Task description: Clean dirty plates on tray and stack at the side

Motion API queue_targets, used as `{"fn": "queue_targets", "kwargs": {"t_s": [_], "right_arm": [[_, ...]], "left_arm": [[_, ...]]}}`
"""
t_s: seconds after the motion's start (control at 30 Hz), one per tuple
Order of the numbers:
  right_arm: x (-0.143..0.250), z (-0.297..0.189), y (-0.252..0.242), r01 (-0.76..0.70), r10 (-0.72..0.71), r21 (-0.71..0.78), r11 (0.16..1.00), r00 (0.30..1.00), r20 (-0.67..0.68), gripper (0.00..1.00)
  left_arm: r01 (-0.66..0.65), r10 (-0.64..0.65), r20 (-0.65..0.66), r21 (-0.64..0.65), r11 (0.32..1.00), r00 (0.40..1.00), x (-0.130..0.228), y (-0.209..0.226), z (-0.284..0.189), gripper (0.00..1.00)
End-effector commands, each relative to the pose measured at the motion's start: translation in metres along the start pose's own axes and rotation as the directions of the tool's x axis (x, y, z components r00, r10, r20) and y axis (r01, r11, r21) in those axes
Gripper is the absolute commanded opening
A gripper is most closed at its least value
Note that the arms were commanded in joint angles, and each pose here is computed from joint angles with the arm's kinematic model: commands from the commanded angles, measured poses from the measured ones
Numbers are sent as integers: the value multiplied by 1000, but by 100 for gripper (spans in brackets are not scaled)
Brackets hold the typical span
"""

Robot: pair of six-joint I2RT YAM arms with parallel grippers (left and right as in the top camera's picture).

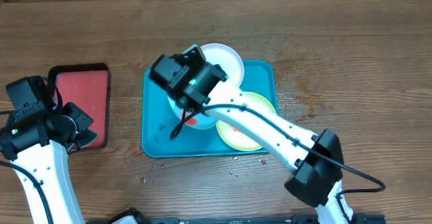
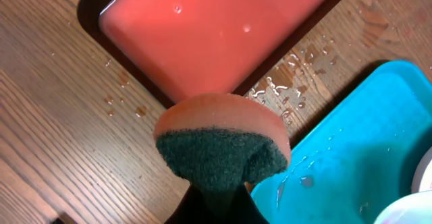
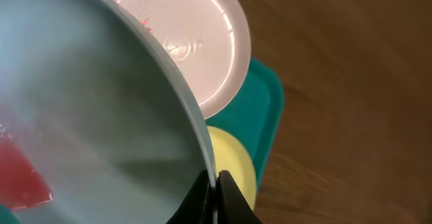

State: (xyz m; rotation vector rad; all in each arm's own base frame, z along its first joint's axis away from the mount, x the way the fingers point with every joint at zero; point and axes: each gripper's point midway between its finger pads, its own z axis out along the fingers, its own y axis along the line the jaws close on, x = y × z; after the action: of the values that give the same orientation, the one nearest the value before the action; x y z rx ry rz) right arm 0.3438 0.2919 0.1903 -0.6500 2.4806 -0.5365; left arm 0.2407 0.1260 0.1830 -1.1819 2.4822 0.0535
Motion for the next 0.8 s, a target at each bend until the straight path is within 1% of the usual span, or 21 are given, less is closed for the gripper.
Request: {"fn": "queue_targets", "kwargs": {"t_s": [0.0, 0.1, 0.37, 0.57, 0.67, 0.77], "right_arm": [[-19, -13, -25, 31, -48, 170, 985, 994, 97, 4], [-24, -20, -33, 118, -149, 253, 960, 983, 107, 4], [-28, -24, -39, 116, -160, 302, 946, 979, 123, 4], [-32, -29, -52, 181, -239, 387, 904, 965, 108, 4], [-32, -29, -52, 214, -271, 394, 894, 958, 95, 4], [-32, -29, -52, 216, -273, 393, 894, 958, 94, 4]], "left_arm": [[19, -19, 6, 5, 1000, 1000, -1, 0, -2, 4], [19, -19, 7, 4, 1000, 1000, -1, 0, -2, 4], [19, -19, 8, -1, 1000, 1000, -1, 1, -2, 4], [19, -19, 7, -1, 1000, 1000, -1, 1, -2, 4], [18, -18, 5, -2, 1000, 1000, 0, 1, 0, 4], [18, -18, 4, -2, 1000, 1000, 1, 2, 2, 4]]}}
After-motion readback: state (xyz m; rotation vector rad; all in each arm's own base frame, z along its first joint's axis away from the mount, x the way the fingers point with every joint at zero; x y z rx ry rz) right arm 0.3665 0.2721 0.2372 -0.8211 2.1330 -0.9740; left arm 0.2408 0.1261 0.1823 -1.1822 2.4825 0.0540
